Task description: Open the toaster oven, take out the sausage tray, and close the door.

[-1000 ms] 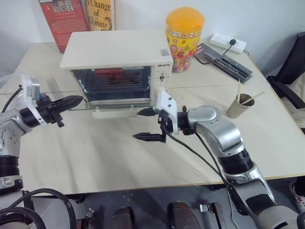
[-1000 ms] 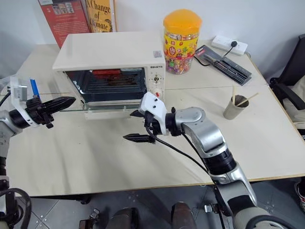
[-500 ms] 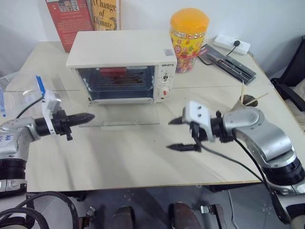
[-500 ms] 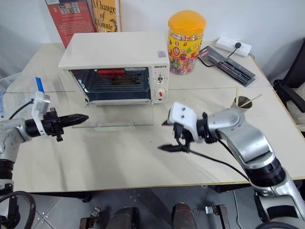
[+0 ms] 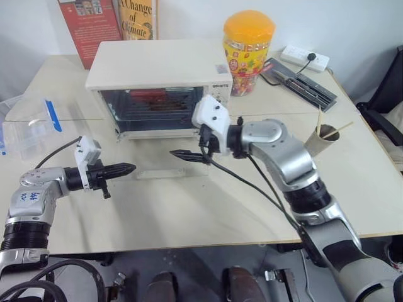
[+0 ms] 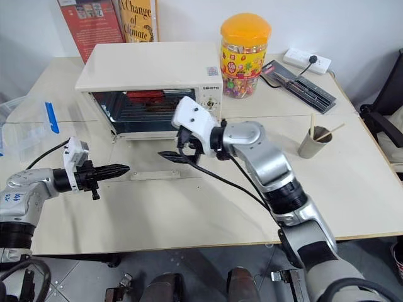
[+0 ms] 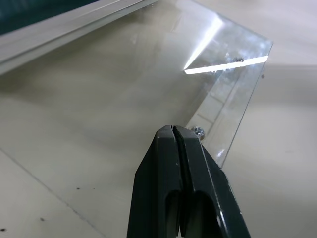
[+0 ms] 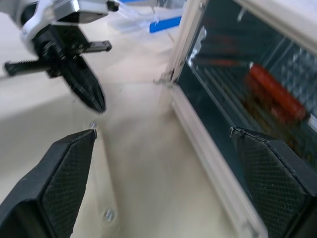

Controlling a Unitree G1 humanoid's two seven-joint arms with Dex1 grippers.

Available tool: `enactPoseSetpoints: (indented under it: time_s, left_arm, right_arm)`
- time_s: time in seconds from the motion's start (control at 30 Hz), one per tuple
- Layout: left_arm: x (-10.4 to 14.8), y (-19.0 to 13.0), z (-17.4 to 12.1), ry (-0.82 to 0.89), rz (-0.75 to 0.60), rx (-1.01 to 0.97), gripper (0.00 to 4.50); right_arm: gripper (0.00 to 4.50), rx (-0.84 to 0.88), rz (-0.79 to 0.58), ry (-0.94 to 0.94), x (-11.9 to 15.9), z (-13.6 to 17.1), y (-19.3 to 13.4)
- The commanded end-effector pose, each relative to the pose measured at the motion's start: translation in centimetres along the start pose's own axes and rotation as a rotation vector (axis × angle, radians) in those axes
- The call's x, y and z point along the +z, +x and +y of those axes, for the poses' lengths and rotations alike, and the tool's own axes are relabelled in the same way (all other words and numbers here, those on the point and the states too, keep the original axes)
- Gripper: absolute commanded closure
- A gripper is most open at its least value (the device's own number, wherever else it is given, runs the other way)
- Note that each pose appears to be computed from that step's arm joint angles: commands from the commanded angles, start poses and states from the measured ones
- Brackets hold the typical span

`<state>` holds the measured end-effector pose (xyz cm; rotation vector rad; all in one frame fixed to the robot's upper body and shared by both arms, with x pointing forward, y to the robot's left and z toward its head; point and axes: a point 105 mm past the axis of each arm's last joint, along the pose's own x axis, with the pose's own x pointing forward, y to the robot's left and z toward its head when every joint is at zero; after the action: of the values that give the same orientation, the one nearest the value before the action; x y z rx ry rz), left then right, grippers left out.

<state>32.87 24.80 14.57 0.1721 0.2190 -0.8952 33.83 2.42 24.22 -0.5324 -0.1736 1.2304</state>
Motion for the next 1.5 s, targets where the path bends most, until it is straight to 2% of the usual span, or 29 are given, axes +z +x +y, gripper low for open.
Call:
enactPoseSetpoints:
  time_s: [0.03, 0.07, 0.17, 0.33, 0.47, 0.57, 0.6, 0.83, 0.97, 1.3, 1.33, 1.5]
  left_arm:
    - [0.8, -0.6, 0.9, 0.047, -0.053, 0.109, 4.48]
    - [1.4, -0.9, 1.2, 0.028, -0.113, 0.149, 4.48]
    - [3.3, -1.7, 1.8, -0.03, -0.292, 0.249, 3.89]
    - [5.1, -3.3, 0.9, -0.046, -0.544, 0.339, 2.35]
    - [4.8, -4.0, -0.6, -0.068, -0.633, 0.413, 1.12]
    - [4.4, -4.4, -0.7, -0.076, -0.662, 0.504, 0.2]
    - [4.3, -4.6, -0.8, -0.082, -0.677, 0.527, 0.03]
    - [3.9, -4.7, -1.0, -0.126, -0.68, 0.583, 0.03]
    - [4.0, -4.9, -1.2, -0.142, -0.689, 0.585, 0.0]
    - [4.4, -4.4, -1.9, -0.17, -0.668, 0.517, 0.0]
    - [4.6, -4.4, -1.9, -0.17, -0.671, 0.51, 0.0]
    - [5.2, -4.2, -1.3, -0.168, -0.677, 0.5, 0.0]
  right_arm:
    - [0.0, -0.036, -0.035, -0.091, 1.3, -0.5, 1.0]
    - [0.0, -0.053, -0.027, -0.111, 1.2, -0.7, 1.6]
    - [0.0, -0.105, -0.013, -0.165, 1.0, -1.2, 3.0]
    - [0.0, -0.142, 0.028, -0.238, 0.4, -1.4, 5.3]
    - [0.0, -0.344, 0.125, -0.329, -0.2, -3.9, 7.0]
    - [0.0, -0.353, 0.144, -0.379, -0.5, -4.2, 8.1]
    - [0.0, -0.354, 0.151, -0.385, -0.7, -4.2, 8.5]
    - [0.0, -0.365, 0.214, -0.469, -1.3, -4.2, 10.4]
    - [0.94, -0.376, 0.242, -0.583, -1.5, -4.0, 10.8]
    - [4.35, -0.429, 0.285, -0.727, -2.3, -4.6, 10.4]
    - [4.47, -0.429, 0.288, -0.73, -2.4, -4.6, 10.4]
    - [4.47, -0.418, 0.262, -0.736, -2.0, -4.5, 10.4]
